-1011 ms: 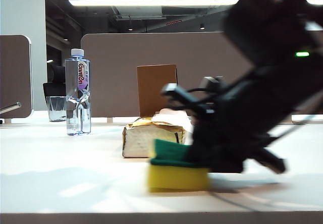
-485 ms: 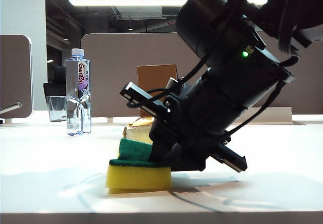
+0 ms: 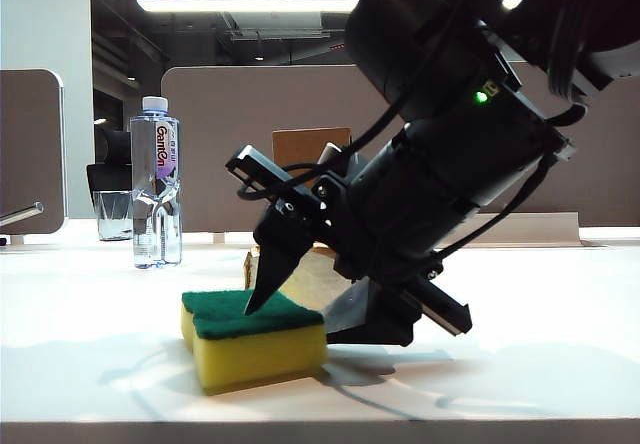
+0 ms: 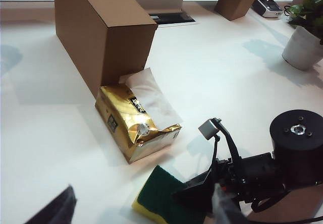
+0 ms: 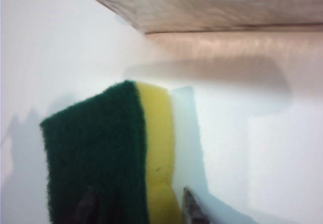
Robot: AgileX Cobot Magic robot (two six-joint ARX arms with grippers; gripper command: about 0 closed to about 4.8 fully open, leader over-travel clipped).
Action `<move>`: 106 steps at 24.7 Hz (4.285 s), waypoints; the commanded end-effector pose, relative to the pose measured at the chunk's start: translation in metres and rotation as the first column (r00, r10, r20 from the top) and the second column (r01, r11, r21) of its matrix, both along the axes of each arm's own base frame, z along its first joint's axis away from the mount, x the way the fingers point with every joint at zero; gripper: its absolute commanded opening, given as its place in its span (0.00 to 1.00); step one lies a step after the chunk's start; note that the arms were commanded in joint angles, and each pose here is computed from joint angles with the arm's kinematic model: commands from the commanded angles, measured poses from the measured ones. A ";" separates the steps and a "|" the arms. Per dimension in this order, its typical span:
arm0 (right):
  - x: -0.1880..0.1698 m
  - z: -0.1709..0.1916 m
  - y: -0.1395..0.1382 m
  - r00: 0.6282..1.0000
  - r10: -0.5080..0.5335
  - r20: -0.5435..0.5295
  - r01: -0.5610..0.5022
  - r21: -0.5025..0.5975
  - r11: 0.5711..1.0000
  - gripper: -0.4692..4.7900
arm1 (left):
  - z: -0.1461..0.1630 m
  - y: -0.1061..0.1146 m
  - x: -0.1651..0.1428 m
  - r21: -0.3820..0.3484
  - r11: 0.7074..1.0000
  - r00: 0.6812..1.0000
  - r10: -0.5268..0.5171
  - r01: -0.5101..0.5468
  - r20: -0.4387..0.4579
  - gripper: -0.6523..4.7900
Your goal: Move the sponge from right to left to wipe the table, avoiding obstacles on the table, and finally reaching the bottle of mineral water.
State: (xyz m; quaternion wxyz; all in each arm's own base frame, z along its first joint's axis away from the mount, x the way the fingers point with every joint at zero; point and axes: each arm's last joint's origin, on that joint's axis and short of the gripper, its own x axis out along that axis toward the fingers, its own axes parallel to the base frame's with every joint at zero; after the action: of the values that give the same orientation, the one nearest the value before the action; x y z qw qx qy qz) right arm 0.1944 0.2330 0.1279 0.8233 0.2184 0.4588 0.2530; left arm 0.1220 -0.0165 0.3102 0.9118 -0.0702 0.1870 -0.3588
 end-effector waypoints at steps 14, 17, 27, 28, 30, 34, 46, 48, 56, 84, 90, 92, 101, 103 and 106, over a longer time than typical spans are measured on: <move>-0.001 0.037 -0.026 0.994 -0.085 0.064 0.086 -0.006 0.996 0.69 | 0.002 0.000 -0.001 -0.004 1.000 1.000 -0.010 0.010 0.003 0.76; 0.002 0.052 -0.037 0.990 -0.089 0.109 0.089 0.002 0.996 0.70 | 0.000 -0.001 -0.001 -0.006 1.000 1.000 -0.017 0.017 -0.016 0.82; -0.023 0.130 -0.113 0.953 -0.067 0.295 0.086 -0.052 0.995 0.69 | -0.006 -0.009 -0.006 -0.007 0.997 0.993 -0.083 0.082 -0.087 0.92; -0.027 0.135 -0.120 0.952 -0.071 0.296 0.096 -0.071 0.993 0.69 | -0.006 -0.009 -0.006 -0.007 0.997 0.993 -0.083 0.082 -0.087 0.92; -0.038 0.152 -0.141 0.947 -0.087 0.310 0.129 -0.116 0.985 0.69 | -0.006 -0.009 -0.006 -0.006 0.997 0.993 -0.082 0.082 -0.087 0.92; -0.060 0.176 -0.175 0.932 -0.123 0.341 0.193 -0.181 0.964 0.69 | -0.006 -0.009 -0.006 -0.006 0.997 0.993 -0.082 0.082 -0.088 0.92; -0.135 0.210 -0.224 0.969 -0.173 0.175 0.192 -0.100 0.976 0.64 | -0.015 -0.009 -0.011 -0.013 0.996 0.974 -0.087 0.086 -0.207 0.92; -0.143 0.209 -0.223 0.974 -0.171 0.146 0.187 -0.102 0.977 0.64 | -0.021 -0.012 -0.013 -0.015 0.994 0.962 -0.111 0.111 -0.250 0.92; -0.154 0.208 -0.222 0.971 -0.173 0.164 0.191 -0.103 0.976 0.64 | -0.065 -0.031 0.005 -0.094 0.980 0.916 -0.196 0.174 -0.349 1.00; -0.153 0.208 -0.223 0.970 -0.180 0.162 0.201 -0.122 0.972 0.64 | -0.156 -0.110 0.082 -0.032 0.954 0.791 -0.265 0.297 -0.551 1.00; -0.153 0.208 -0.221 0.975 -0.158 0.156 0.176 -0.113 0.978 0.64 | -0.170 -0.115 0.083 -0.028 0.960 0.755 -0.237 0.279 -0.612 1.00; -0.153 0.208 -0.221 0.975 -0.158 0.156 0.176 -0.113 0.978 0.64 | -0.174 -0.116 0.085 -0.027 0.960 0.749 -0.235 0.279 -0.620 1.00; -0.154 0.209 -0.221 0.975 -0.158 0.154 0.176 -0.109 0.978 0.64 | -0.185 -0.120 0.090 -0.037 0.967 0.731 -0.214 0.251 -0.648 1.00; -0.154 0.209 -0.221 0.975 -0.158 0.154 0.176 -0.109 0.978 0.64 | -0.187 -0.120 0.090 -0.021 0.971 0.732 -0.193 0.238 -0.653 1.00; -0.154 0.209 -0.221 0.975 -0.158 0.154 0.176 -0.109 0.978 0.64 | -0.188 -0.120 0.091 -0.004 0.977 0.729 -0.161 0.213 -0.665 1.00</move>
State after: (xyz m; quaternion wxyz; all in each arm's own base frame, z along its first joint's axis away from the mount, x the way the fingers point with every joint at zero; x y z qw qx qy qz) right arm 0.0412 0.0116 0.3345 0.8822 0.1862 0.3993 0.1662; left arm 0.2168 -0.1403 0.1322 0.7481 -0.1450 0.4761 -0.4390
